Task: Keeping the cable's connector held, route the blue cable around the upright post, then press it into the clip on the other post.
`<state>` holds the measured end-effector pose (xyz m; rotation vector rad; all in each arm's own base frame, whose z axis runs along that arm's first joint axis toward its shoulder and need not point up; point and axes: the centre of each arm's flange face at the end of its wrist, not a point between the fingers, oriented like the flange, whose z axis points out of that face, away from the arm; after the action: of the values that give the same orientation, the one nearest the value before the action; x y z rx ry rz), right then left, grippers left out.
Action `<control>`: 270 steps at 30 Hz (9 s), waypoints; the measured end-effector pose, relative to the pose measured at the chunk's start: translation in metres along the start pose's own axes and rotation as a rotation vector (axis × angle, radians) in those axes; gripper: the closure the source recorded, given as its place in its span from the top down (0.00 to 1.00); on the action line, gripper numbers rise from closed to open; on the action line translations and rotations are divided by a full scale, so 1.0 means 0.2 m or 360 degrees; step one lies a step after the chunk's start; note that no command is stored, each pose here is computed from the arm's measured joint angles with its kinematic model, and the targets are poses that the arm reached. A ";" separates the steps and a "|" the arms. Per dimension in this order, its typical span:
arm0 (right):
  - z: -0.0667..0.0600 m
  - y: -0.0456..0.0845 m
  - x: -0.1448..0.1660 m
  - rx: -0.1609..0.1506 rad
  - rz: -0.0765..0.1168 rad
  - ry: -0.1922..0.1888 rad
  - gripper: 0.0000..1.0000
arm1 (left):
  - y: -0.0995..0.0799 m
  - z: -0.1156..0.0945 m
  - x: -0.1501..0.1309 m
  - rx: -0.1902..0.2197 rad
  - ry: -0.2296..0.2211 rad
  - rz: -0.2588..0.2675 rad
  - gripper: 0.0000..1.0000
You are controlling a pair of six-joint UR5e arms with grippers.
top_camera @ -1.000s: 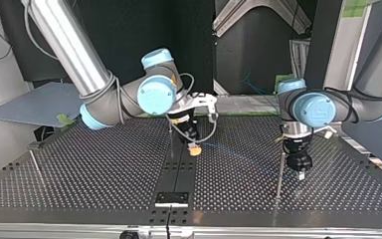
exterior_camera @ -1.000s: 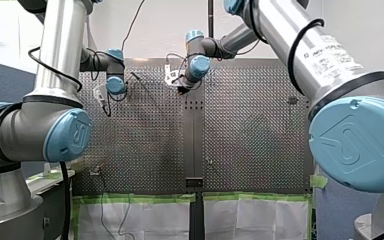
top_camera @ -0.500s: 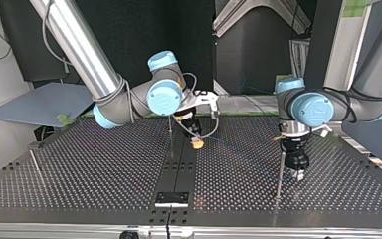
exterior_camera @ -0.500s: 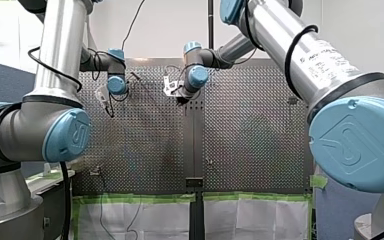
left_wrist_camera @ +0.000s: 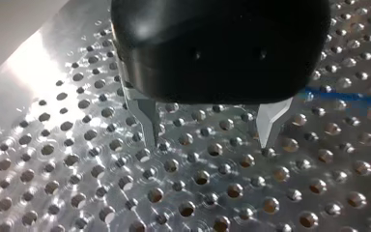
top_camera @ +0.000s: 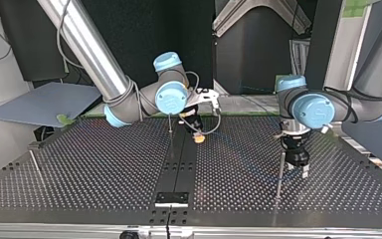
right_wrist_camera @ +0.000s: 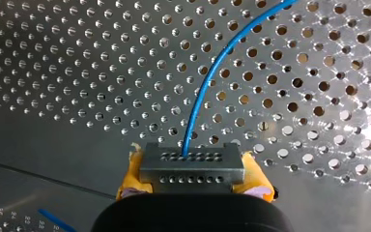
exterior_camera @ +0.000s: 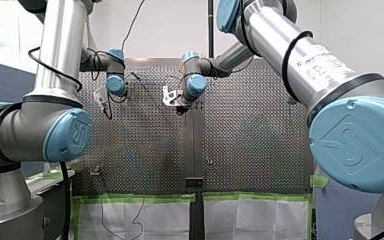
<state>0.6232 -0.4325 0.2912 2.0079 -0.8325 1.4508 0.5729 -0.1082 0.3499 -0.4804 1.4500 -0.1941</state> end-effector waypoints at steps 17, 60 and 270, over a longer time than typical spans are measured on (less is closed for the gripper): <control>0.09 -0.03 -0.30 -0.0054 -0.0061 -0.0129 0.00 | -0.02 0.01 0.11 0.0055 0.0076 -0.0032 1.00; 0.47 -0.03 -1.72 -0.0214 -0.0031 -0.0344 0.00 | -0.02 0.01 0.11 0.0050 0.0071 -0.0036 1.00; 0.06 0.59 -2.55 -0.0653 0.0481 0.0368 0.00 | 0.10 -0.17 -0.03 -0.0018 0.0476 -0.0893 1.00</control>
<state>0.4235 -0.4318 -0.1929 1.4280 -1.2519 1.4888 0.5363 -0.0946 0.3456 -0.8913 1.5759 -0.7298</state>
